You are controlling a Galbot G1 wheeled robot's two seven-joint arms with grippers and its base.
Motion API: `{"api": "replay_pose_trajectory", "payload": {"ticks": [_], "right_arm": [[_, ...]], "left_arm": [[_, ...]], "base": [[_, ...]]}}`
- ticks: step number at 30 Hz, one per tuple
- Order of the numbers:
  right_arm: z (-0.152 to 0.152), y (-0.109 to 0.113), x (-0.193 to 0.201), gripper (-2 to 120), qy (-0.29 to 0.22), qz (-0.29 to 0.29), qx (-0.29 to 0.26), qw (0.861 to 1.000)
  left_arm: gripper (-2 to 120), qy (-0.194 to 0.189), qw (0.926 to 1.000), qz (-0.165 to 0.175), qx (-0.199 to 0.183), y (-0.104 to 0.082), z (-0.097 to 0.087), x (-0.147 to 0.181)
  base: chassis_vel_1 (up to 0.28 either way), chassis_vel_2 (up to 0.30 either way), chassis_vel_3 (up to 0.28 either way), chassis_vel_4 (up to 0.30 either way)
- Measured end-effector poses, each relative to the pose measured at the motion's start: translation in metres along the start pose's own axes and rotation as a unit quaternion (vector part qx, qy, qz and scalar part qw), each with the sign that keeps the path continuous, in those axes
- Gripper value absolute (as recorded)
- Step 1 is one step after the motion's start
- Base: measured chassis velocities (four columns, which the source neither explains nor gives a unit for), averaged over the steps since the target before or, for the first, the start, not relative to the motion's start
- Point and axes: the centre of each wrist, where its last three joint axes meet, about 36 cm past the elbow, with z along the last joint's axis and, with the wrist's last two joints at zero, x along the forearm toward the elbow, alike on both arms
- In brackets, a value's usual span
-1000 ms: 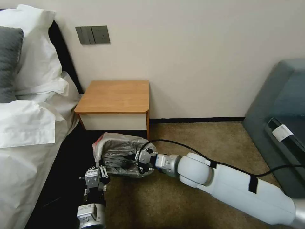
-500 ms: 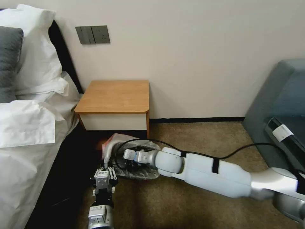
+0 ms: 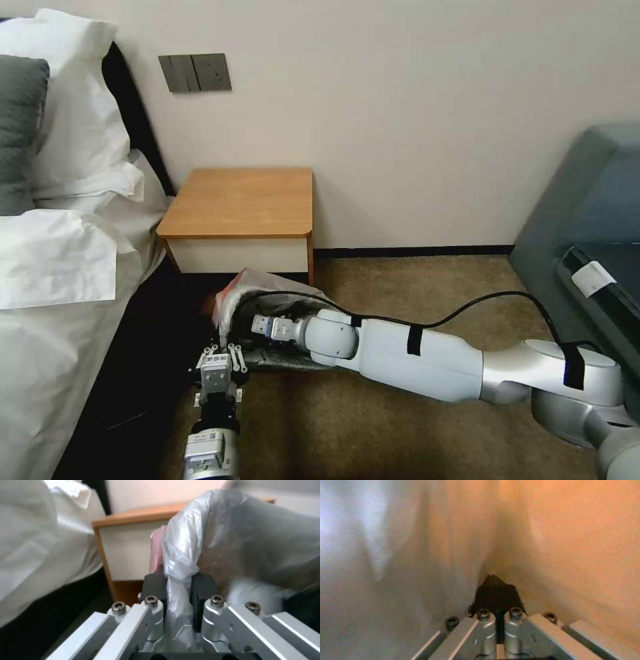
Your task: Pick up the garbage bag from the table and place it over the trash can.
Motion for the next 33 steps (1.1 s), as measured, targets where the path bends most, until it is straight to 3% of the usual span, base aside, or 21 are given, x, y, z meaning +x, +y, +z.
{"api": "replay_pose_trajectory", "payload": {"ticks": [10, 14, 19, 23, 24, 27, 28, 30, 31, 33], "right_arm": [[0.003, 0.02, 0.079, 0, -0.067, 0.002, -0.035, 0.997], [0.013, 0.03, 0.118, 0, -0.099, 0.013, -0.042, 0.994], [0.022, 0.025, 0.155, 0, -0.122, 0.041, -0.038, 0.991], [0.025, 0.026, 0.199, 0, -0.15, 0.113, -0.058, 0.98], [0.025, 0.026, 0.199, 0, -0.15, 0.113, -0.058, 0.98], [0.03, 0.04, 0.22, 14, -0.173, 0.173, -0.127, 0.961], [0.03, 0.04, 0.22, 14, -0.173, 0.173, -0.127, 0.961], [0.046, 0.049, 0.223, 25, -0.184, 0.226, -0.185, 0.939], [0.046, 0.049, 0.223, 25, -0.184, 0.226, -0.185, 0.939], [0.064, 0.065, 0.219, 35, -0.178, 0.26, -0.237, 0.919]], "left_arm": [[11, 0.041, 0.997, -0.038, 0.054, 0.008, 0.002, -0.011], [11, 0.066, 0.9926, -0.05, 0.089, 0.012, 0.0, -0.013], [11, 0.089, 0.9861, -0.05, 0.131, 0.013, -0.005, -0.013], [11, 0.153, 0.963, -0.03, 0.22, 0.015, -0.016, -0.015], [11, 0.153, 0.963, -0.03, 0.22, 0.015, -0.016, -0.015], [11, 0.184, 0.9465, -0.006, 0.265, 0.023, -0.014, -0.017], [11, 0.184, 0.9465, -0.006, 0.265, 0.023, -0.014, -0.017], [11, 0.203, 0.9365, 0.018, 0.286, 0.026, -0.013, -0.018], [11, 0.203, 0.9365, 0.018, 0.286, 0.026, -0.013, -0.018], [11, 0.22, 0.9315, 0.039, 0.287, 0.028, -0.011, -0.018]], "base": [[0.0, 0.0, 0.0, 0.0], [0.0, 0.0, 0.0, 0.0], [0.0, 0.0, 0.0, 0.0], [0.0, 0.0, 0.0, 0.0], [0.0, 0.0, 0.0, 0.0], [0.0, 0.0, 0.0, 0.0], [0.0, 0.0, 0.0, 0.0], [0.0, 0.0, 0.0, 0.0], [0.0, 0.0, 0.0, 0.0], [0.0, 0.0, 0.0, 0.0]]}}
